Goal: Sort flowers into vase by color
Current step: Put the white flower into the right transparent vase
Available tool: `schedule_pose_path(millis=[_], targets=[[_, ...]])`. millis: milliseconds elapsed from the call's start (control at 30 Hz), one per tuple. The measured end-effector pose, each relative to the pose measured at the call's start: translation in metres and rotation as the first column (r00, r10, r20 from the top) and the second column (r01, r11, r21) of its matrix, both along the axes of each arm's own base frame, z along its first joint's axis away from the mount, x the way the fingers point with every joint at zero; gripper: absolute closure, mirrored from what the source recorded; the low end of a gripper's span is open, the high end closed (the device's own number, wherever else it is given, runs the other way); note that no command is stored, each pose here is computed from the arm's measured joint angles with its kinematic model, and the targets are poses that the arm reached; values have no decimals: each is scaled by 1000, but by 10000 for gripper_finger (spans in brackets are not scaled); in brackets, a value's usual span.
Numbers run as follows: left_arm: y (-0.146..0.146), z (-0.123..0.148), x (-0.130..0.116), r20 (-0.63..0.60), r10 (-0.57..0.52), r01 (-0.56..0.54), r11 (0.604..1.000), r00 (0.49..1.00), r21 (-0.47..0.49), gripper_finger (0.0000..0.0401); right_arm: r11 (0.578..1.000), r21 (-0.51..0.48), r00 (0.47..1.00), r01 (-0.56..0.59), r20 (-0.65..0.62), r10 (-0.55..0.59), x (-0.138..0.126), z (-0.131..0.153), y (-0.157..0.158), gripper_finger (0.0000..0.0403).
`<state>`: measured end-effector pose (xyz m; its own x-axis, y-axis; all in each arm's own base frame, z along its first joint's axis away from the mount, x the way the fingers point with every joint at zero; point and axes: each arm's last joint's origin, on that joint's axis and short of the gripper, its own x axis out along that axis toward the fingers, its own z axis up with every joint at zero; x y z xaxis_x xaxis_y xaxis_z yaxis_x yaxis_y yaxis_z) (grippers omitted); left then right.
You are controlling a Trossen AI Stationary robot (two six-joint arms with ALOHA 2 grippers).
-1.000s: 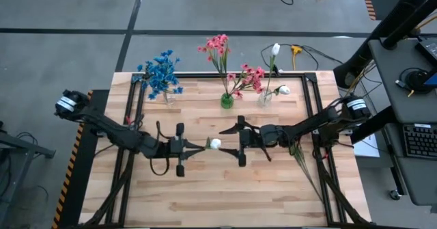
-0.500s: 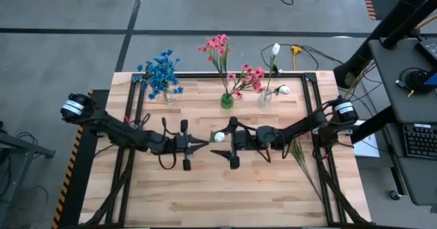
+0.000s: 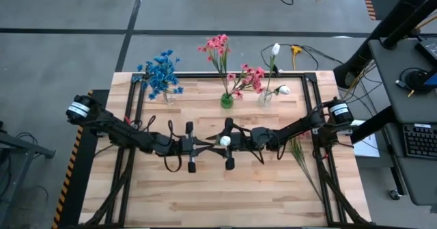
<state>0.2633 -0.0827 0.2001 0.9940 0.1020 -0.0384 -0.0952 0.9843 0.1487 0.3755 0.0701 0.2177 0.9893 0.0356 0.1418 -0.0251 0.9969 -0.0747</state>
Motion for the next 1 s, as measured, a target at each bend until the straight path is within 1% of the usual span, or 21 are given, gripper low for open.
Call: schedule_pose_path(millis=[133, 233, 333, 400, 500, 633, 767, 867, 1000], targets=[[0, 2, -1, 7, 1, -1, 1000, 1000, -4, 401, 1000, -18, 1000, -1, 3, 1, 0, 0, 1, 307], [1, 2, -1, 11, 3, -2, 1000, 1000, -28, 401, 1000, -24, 1000, 0, 2, 0, 0, 0, 1, 343], [1, 2, -1, 14, 13, -12, 998, 1000, -54, 394, 1000, -24, 1000, 0, 3, 0, 0, 0, 1, 371], [1, 2, -1, 13, 16, -16, 998, 1000, -58, 380, 1000, -21, 1000, 0, 2, 0, 0, 0, 1, 385], [1, 1, -1, 6, 17, -16, 998, 1000, -64, 346, 1000, -19, 1000, -1, 0, 1, 0, 0, 2, 392], [1, 0, -1, -4, 22, -22, 998, 1000, -64, 284, 1000, -8, 1000, -4, -9, 4, -1, 2, 1, 393], [1, -1, -2, -24, 23, -24, 998, 999, -57, 227, 1000, 17, 998, -7, -58, 8, -6, 11, 0, 393], [2, -4, -3, -59, 24, -27, 998, 998, -58, 200, 999, 37, 990, 8, -143, -3, -15, 21, -2, 393], [3, -5, -6, -112, 27, -35, 997, 993, -70, 187, 997, 31, 952, 72, -300, -60, -32, 46, -7, 393]])
